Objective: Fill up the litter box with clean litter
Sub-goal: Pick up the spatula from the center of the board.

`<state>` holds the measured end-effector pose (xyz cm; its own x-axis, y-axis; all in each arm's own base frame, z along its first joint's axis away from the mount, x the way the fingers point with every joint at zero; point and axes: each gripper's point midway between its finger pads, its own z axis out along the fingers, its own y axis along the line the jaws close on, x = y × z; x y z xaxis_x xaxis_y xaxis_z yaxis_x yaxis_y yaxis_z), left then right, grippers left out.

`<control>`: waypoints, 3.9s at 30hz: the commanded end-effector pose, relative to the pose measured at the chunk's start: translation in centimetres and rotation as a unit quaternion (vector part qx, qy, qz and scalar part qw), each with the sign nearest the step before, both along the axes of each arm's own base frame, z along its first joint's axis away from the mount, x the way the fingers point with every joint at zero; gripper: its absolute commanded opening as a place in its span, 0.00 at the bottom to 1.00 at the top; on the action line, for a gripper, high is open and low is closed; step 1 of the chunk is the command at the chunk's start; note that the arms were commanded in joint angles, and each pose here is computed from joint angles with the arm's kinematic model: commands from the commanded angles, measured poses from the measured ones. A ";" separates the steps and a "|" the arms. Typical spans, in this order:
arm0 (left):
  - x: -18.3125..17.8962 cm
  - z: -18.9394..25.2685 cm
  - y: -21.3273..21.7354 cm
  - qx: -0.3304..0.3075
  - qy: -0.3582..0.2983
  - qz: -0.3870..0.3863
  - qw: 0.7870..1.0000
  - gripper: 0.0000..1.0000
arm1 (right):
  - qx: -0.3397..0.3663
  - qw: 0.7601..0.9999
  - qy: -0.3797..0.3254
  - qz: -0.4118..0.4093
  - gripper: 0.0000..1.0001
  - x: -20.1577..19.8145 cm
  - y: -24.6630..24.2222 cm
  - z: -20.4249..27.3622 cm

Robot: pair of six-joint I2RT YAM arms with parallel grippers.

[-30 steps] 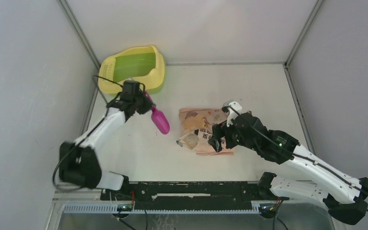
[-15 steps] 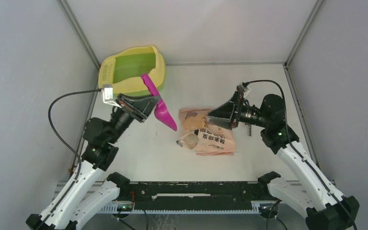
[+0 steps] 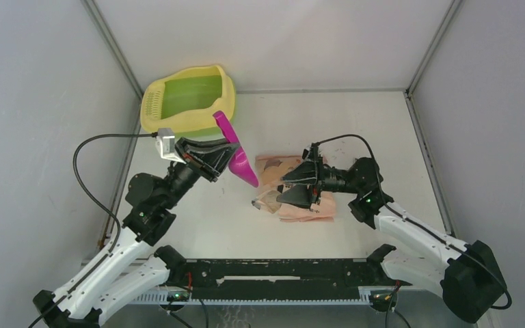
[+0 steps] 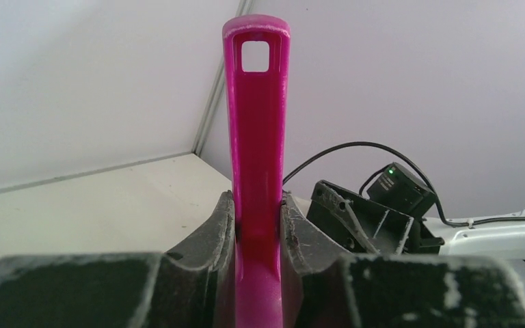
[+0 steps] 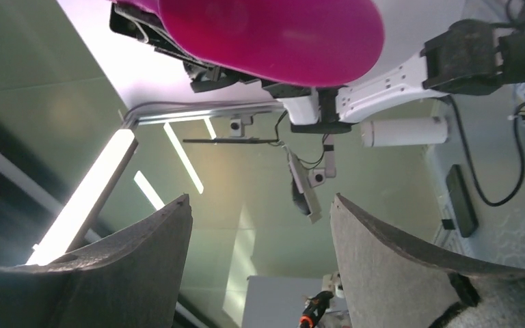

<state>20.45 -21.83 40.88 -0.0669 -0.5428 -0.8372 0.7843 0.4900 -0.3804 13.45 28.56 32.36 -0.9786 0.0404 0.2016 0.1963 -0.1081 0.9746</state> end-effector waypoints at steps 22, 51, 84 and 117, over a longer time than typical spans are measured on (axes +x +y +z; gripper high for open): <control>-3.6 6.5 -2.8 -0.047 -0.093 -0.109 0.989 0.12 | 0.149 0.985 0.082 0.015 0.71 2.0 2.3 1.5; -3.3 2.8 -4.7 -0.064 -0.071 -0.150 0.984 0.18 | 0.216 0.972 0.088 0.004 0.46 2.5 2.5 5.0; 0.7 -4.3 -2.9 0.066 0.296 -0.128 0.944 1.00 | -0.193 0.932 -0.208 -0.226 0.00 12.1 -12.9 -3.2; -2.0 -11.9 -3.7 -0.074 0.460 -0.274 0.841 1.00 | -0.346 0.818 -0.424 -0.179 0.00 3.8 -12.2 -3.7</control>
